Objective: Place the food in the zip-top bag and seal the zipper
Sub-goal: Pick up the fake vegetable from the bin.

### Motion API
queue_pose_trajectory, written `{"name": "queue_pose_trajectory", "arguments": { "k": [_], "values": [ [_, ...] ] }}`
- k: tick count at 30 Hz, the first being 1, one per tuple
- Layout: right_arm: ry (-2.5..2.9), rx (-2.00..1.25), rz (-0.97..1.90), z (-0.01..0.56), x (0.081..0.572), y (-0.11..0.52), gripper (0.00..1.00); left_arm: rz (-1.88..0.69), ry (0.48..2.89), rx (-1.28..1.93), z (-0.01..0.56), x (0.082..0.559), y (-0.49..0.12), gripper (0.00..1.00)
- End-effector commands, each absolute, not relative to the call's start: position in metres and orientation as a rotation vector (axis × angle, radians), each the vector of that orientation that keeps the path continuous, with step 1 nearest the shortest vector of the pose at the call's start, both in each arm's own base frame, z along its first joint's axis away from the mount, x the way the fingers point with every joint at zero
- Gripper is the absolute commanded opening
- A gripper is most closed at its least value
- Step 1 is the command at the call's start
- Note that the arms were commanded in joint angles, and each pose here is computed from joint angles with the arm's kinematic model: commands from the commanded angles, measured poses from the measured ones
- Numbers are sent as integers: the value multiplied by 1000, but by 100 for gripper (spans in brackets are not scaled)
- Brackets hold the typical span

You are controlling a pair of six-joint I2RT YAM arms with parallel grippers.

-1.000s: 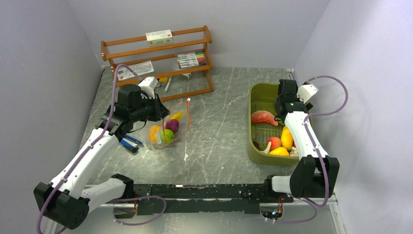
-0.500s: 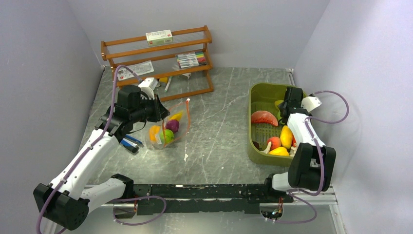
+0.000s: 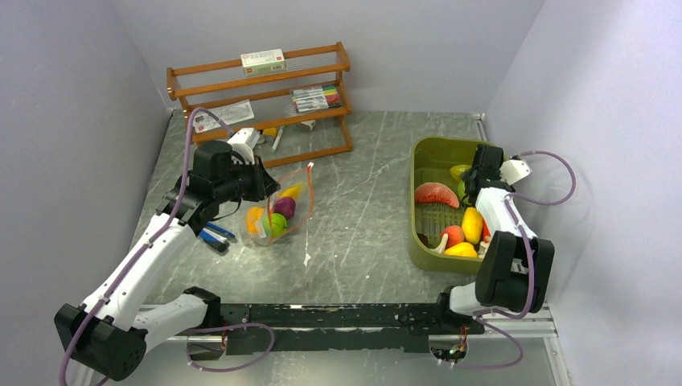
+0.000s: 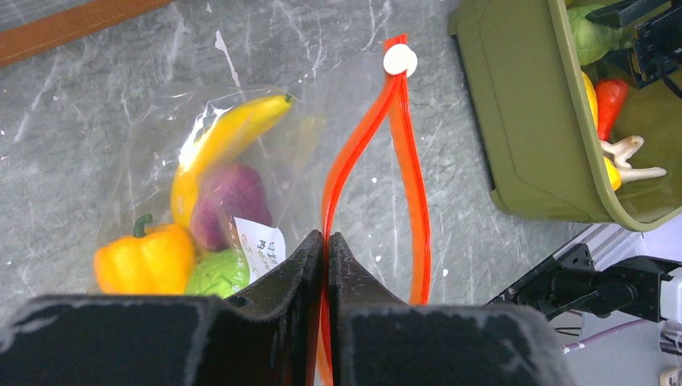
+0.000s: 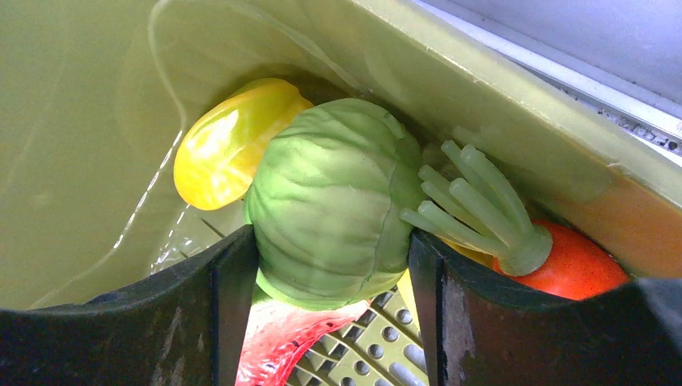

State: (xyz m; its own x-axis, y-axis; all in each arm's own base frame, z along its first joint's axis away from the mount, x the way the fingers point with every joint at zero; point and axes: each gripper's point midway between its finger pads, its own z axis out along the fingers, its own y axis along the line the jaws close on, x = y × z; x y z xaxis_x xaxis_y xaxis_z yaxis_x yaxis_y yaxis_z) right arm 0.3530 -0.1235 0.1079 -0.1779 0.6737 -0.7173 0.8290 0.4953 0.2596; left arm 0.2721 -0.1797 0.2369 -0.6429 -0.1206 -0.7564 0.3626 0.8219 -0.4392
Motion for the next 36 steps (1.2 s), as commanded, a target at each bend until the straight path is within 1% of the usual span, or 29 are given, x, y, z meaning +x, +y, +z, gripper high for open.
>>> {"name": "queue_pose_trajectory", "arguments": {
  "k": [1,5,7,36],
  "values": [
    [1909,1241,-224,106,352,-125,61,-710,2141,183,239,270,-178,7],
    [1898,1223,-226,110,351,-126,52,-711,2139,182,239,271,-177,7],
    [1901,1219,-224,109,351,-125,50,-714,2140,184,239,270,-178,7],
    [1908,1152,-206,141,338,-120,48,-723,2140,184,237,271,-180,7]
  ]
}}
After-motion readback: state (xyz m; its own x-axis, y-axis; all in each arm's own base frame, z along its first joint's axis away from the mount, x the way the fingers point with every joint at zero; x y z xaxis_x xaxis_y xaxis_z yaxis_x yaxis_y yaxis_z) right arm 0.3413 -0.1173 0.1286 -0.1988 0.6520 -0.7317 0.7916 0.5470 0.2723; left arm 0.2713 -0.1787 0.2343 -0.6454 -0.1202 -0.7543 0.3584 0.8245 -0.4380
